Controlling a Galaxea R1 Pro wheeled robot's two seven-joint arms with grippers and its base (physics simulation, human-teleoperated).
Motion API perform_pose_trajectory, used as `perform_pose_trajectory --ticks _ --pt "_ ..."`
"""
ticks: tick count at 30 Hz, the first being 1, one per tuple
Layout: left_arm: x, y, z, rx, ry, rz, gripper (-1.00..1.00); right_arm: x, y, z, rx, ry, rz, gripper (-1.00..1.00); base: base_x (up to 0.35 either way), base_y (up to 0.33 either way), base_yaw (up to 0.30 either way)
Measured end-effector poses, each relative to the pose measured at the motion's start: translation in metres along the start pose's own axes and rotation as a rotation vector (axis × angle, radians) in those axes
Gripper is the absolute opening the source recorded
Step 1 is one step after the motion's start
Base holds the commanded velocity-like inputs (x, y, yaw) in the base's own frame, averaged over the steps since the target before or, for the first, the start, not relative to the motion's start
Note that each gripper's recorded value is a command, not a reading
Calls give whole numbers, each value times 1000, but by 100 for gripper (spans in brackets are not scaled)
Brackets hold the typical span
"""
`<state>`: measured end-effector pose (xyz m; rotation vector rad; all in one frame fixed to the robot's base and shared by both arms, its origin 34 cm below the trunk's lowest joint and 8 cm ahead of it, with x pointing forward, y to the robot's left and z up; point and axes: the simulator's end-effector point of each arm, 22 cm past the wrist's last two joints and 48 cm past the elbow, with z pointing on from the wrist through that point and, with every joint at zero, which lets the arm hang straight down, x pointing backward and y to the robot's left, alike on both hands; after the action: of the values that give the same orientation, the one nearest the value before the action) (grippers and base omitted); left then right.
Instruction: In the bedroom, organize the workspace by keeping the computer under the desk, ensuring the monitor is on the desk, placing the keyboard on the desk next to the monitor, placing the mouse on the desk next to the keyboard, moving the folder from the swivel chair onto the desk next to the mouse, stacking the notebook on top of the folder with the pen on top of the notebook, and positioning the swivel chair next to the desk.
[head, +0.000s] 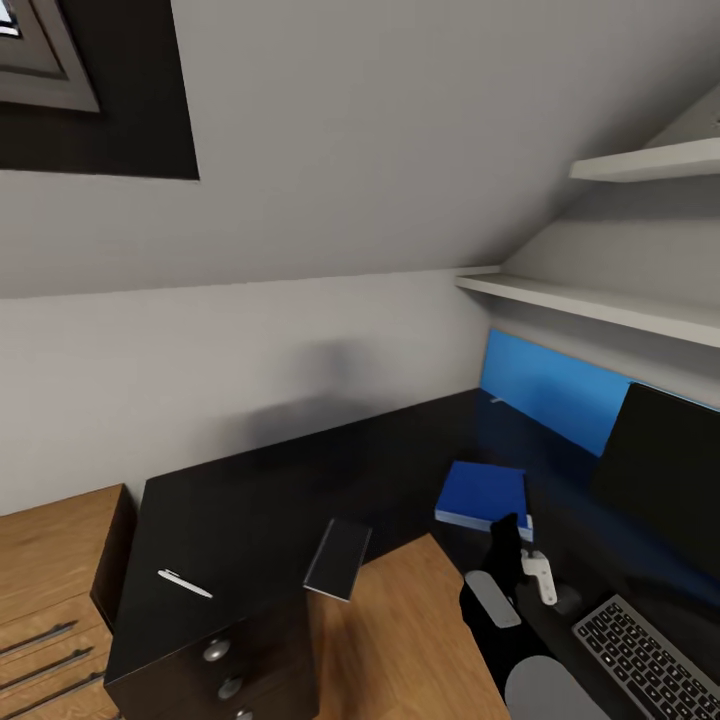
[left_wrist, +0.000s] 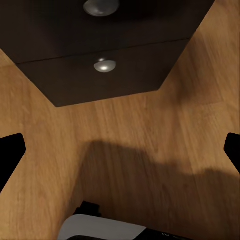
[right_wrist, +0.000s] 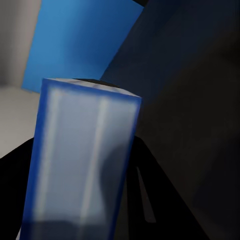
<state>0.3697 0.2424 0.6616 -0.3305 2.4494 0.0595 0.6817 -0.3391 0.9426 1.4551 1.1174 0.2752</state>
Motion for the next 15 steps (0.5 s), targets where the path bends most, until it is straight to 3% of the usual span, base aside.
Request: perform_pose_trajectory --ticks 6,15 --pt "0 1 0 -1 -1 -1 100 0 0 0 -1 0 0 -100 0 0 -185" --pt "-4 1 4 -4 -9 -4 100 3 0 2 -5 1 -1 -100 0 0 -24"
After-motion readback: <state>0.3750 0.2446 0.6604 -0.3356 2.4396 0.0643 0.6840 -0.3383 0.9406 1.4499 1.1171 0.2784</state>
